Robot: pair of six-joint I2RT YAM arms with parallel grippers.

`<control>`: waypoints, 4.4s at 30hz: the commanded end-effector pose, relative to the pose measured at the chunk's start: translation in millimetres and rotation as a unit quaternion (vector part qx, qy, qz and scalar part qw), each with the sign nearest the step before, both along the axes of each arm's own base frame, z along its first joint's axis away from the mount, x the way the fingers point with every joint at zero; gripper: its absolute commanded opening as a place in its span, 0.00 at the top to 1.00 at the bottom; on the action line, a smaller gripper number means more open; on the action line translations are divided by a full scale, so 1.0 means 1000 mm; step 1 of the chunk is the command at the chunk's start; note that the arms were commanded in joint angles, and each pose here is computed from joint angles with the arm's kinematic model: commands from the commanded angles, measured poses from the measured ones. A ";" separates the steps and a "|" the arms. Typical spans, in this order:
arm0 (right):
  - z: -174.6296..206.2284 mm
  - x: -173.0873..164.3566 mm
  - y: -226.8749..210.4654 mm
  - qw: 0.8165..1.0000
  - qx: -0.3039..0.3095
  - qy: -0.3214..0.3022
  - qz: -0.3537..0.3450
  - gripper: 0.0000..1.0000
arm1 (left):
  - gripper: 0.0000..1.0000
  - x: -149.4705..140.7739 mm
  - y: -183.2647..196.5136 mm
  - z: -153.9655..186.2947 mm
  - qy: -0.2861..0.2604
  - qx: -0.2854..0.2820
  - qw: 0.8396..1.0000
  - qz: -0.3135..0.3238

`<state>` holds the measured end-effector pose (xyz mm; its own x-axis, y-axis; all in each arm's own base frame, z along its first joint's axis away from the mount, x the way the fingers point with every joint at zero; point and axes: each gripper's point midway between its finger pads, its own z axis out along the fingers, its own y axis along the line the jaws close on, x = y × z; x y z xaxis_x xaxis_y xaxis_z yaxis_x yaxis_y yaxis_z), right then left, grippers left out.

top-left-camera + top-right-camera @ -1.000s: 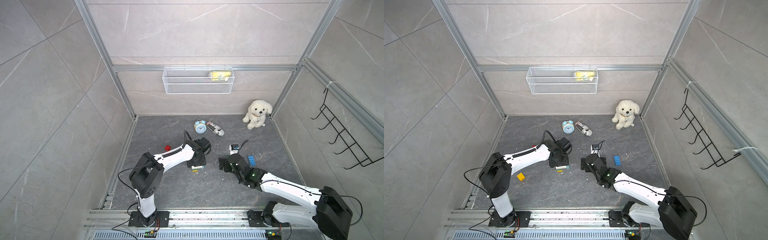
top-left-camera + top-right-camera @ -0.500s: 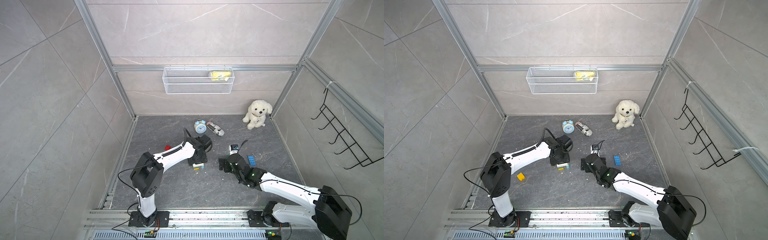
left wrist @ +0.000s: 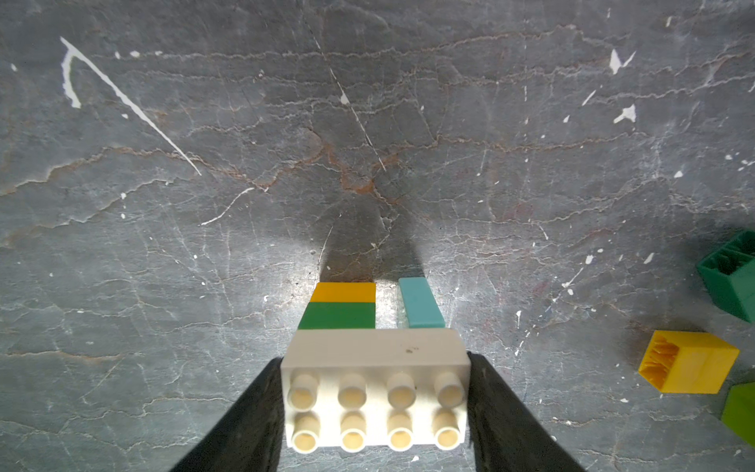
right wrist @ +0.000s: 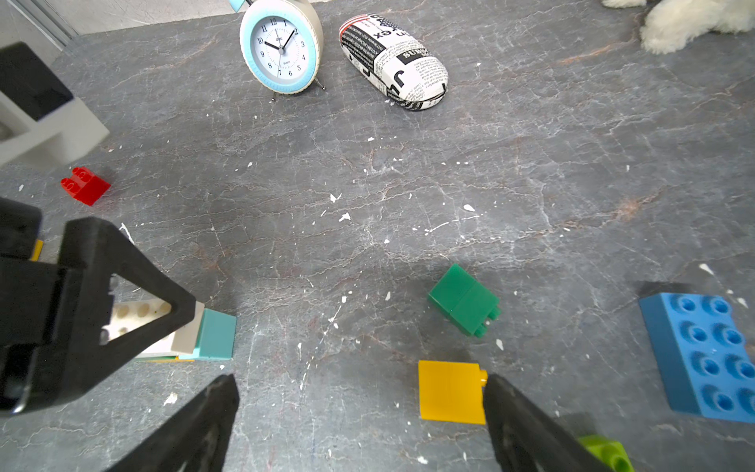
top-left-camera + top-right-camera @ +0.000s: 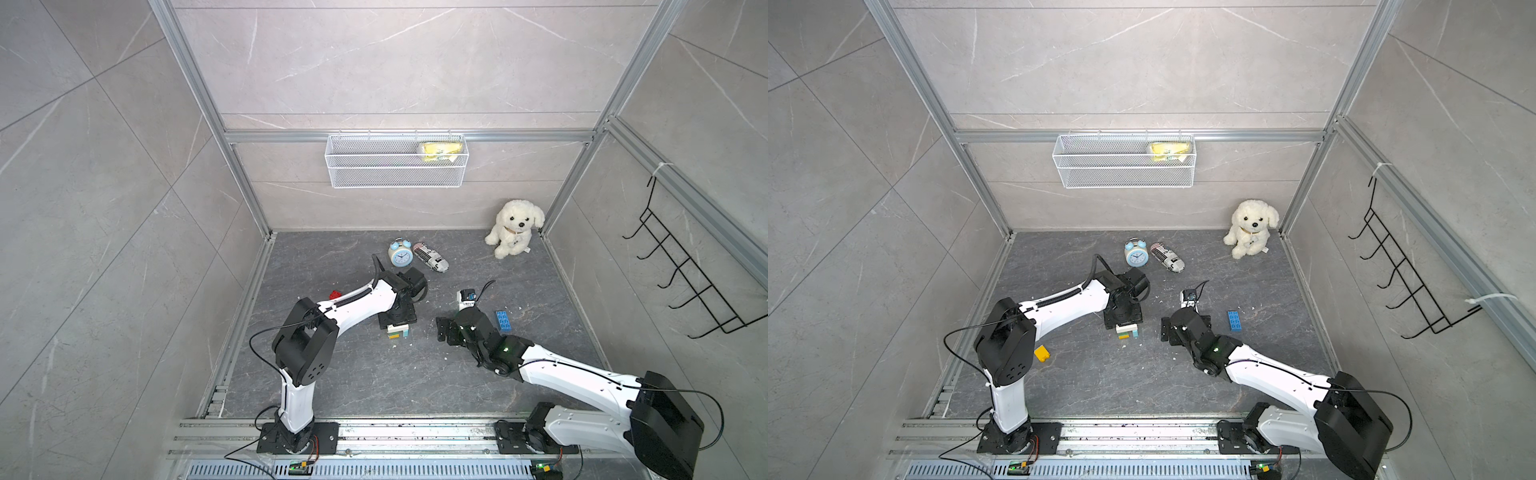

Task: Assemble the letter h with lego
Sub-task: Assemble the lego brick with the lego brick, then pick up the lego brick from the center of the board.

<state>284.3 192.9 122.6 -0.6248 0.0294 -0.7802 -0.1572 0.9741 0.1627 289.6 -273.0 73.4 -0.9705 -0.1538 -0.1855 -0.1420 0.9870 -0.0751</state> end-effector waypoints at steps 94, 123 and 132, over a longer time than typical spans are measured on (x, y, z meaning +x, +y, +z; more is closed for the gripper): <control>-0.079 -0.027 -0.113 0.945 -0.030 0.301 -0.125 0.22 | 0.00 -0.073 0.108 0.036 -0.310 -0.060 0.941 -0.124; -0.105 -0.029 -0.108 0.924 -0.087 0.360 -0.094 0.45 | 0.00 -0.077 0.117 0.043 -0.321 -0.073 0.938 -0.108; -0.098 -0.030 -0.107 0.925 -0.107 0.354 -0.090 0.39 | 0.00 -0.078 0.115 0.043 -0.320 -0.076 0.938 -0.110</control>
